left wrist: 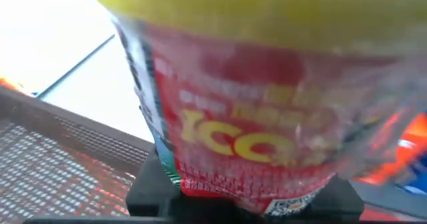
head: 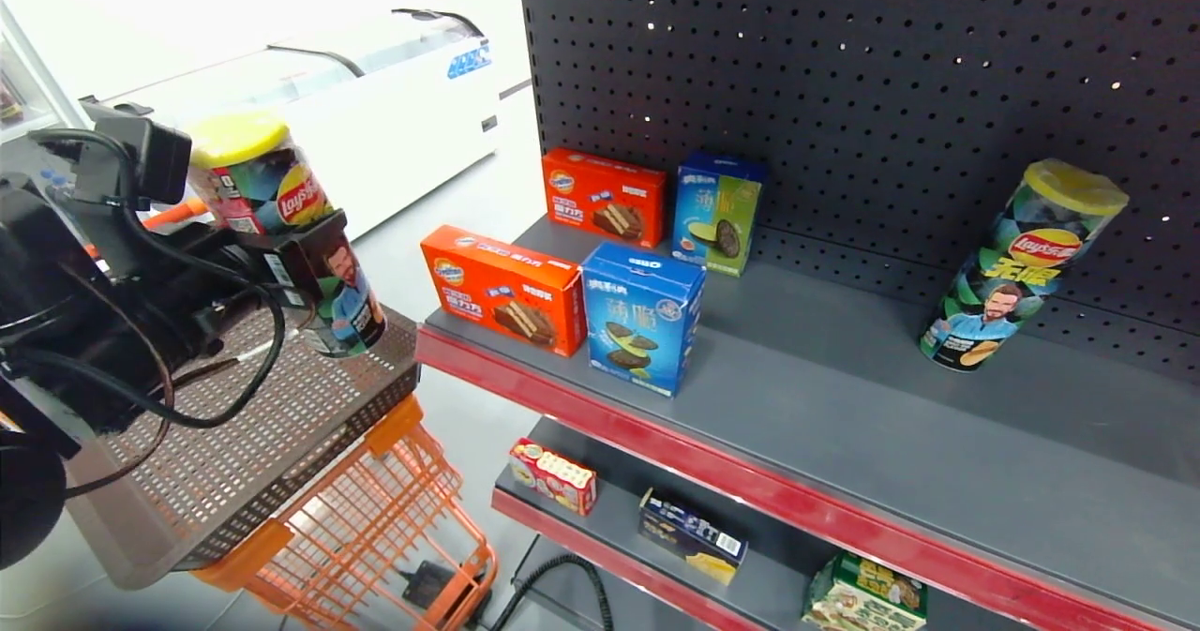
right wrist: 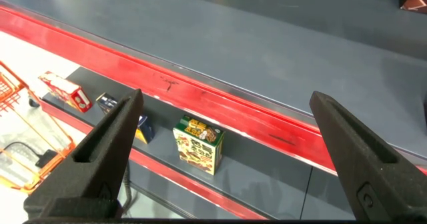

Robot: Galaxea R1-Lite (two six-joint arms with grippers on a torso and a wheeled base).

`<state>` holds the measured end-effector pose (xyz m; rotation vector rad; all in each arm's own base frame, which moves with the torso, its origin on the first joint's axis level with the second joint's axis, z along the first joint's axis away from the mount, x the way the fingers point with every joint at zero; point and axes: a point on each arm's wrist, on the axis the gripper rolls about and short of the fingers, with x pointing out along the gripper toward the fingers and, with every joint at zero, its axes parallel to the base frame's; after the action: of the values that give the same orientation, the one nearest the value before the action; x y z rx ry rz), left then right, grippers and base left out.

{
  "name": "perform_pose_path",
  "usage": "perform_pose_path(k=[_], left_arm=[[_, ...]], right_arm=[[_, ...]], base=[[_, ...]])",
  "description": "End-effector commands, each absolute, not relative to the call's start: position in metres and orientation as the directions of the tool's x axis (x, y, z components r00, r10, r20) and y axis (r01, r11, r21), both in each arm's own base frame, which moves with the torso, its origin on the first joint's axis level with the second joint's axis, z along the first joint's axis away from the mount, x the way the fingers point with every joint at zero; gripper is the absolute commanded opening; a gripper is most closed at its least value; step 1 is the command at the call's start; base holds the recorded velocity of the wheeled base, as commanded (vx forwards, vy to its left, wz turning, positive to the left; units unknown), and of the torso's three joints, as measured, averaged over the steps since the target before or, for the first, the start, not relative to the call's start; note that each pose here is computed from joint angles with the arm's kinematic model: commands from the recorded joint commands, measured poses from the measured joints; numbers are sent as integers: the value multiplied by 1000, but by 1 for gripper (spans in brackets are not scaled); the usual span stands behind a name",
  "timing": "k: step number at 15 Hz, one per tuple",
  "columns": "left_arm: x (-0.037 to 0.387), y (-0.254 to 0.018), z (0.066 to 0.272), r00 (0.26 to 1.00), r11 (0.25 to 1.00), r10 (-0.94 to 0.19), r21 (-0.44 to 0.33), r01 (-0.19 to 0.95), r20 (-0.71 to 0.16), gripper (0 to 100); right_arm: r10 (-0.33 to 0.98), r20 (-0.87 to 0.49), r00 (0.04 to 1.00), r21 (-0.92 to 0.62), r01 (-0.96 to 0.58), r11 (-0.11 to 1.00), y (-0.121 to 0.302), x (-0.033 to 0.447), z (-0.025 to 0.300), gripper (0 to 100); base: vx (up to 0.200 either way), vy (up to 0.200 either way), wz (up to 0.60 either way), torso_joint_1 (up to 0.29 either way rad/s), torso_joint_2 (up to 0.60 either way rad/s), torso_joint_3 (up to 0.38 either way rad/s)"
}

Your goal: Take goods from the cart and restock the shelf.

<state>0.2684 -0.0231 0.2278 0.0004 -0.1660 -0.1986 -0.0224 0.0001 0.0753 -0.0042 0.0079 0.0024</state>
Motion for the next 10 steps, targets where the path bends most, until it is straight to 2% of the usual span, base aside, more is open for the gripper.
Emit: perform_pose_path(k=[1,2,4,10], left_arm=[[248,-44,236,938,958,-284,24,285,198,0],[231,-64,239,906,926,-372,18,376,204,0],[217,-86,234,865,881,-466,16,472,186,0],[201,-116,231,788,803,-589,15,596,179,0]], right_arm=[[3,-8,1000,-5,-3,1000,0,-22,75,100],[3,-8,1000,-5,-3,1000,0,-22,75,100],[3,-8,1000,-5,-3,1000,0,-22,75,100],[3,-8,1000,-5,-3,1000,0,-22,75,100]], base=[[0,0,0,0,0,0],[0,0,0,0,0,0],[0,0,0,0,0,0],[0,0,0,0,0,0]])
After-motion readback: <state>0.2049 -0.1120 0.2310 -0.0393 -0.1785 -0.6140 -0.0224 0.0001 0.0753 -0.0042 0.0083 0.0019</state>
